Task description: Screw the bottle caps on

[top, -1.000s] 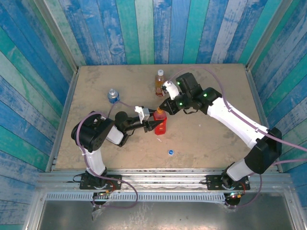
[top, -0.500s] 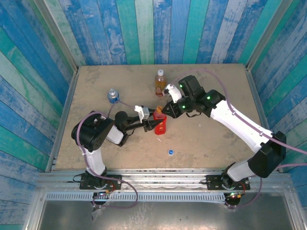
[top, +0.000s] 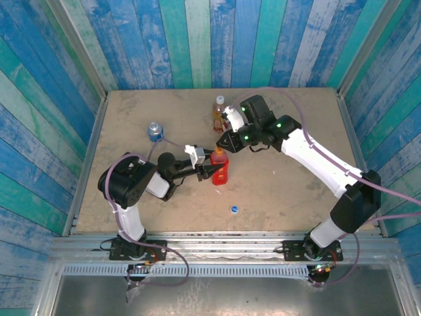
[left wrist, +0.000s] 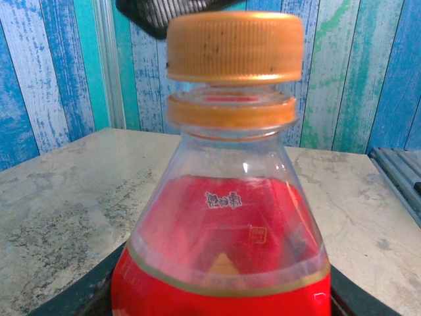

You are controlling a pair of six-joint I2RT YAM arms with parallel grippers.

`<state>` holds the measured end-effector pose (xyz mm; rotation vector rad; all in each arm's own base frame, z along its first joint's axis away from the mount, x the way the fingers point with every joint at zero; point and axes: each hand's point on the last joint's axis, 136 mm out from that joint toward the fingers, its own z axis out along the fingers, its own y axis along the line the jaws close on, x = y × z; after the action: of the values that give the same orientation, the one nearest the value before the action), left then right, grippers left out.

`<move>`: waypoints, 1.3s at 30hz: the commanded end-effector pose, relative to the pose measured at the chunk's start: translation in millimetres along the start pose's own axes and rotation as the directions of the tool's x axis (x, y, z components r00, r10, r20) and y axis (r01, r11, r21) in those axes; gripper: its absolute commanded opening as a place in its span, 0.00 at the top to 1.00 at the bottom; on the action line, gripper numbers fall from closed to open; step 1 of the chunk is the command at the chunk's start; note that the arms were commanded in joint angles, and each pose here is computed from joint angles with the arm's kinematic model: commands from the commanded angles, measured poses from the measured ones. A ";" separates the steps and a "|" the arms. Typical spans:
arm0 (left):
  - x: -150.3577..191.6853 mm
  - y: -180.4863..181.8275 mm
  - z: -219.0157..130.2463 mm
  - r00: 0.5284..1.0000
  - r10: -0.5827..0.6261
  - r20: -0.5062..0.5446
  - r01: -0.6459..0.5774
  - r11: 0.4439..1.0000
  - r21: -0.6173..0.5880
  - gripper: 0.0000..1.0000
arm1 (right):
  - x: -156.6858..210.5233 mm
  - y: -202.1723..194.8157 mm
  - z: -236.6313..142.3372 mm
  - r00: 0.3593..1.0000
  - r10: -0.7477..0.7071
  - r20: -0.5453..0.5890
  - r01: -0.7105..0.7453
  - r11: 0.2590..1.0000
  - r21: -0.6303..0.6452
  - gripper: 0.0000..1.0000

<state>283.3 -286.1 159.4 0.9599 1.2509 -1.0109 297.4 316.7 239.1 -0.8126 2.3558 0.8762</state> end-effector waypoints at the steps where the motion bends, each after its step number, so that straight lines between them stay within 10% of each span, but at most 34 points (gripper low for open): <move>1: 24.9 0.5 -1.9 0.996 -0.053 -0.070 0.052 0.999 -0.006 0.45 | 12.6 7.3 -0.5 0.999 0.007 -0.035 -0.009 0.999 -0.052 0.81; 13: 25.1 4.7 -0.9 0.996 -0.060 -0.072 0.059 0.998 -0.020 0.45 | 60.0 29.2 -14.0 0.996 -0.008 -0.092 -0.003 0.994 -0.112 0.82; 26: 28.2 2.5 -2.3 0.995 -0.048 -0.086 0.047 0.999 -0.015 0.45 | 4.9 0.1 -22.7 0.997 0.013 0.071 -0.013 1.000 0.006 0.73; 39: 28.8 4.2 -3.0 0.994 -0.053 -0.091 0.050 0.998 -0.029 0.45 | 51.9 26.7 -5.4 0.996 -0.016 -0.084 0.005 0.992 -0.126 0.83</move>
<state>280.5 -287.0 156.8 0.9952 1.2368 -1.0038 281.0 309.6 234.8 -0.8298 2.3227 0.9454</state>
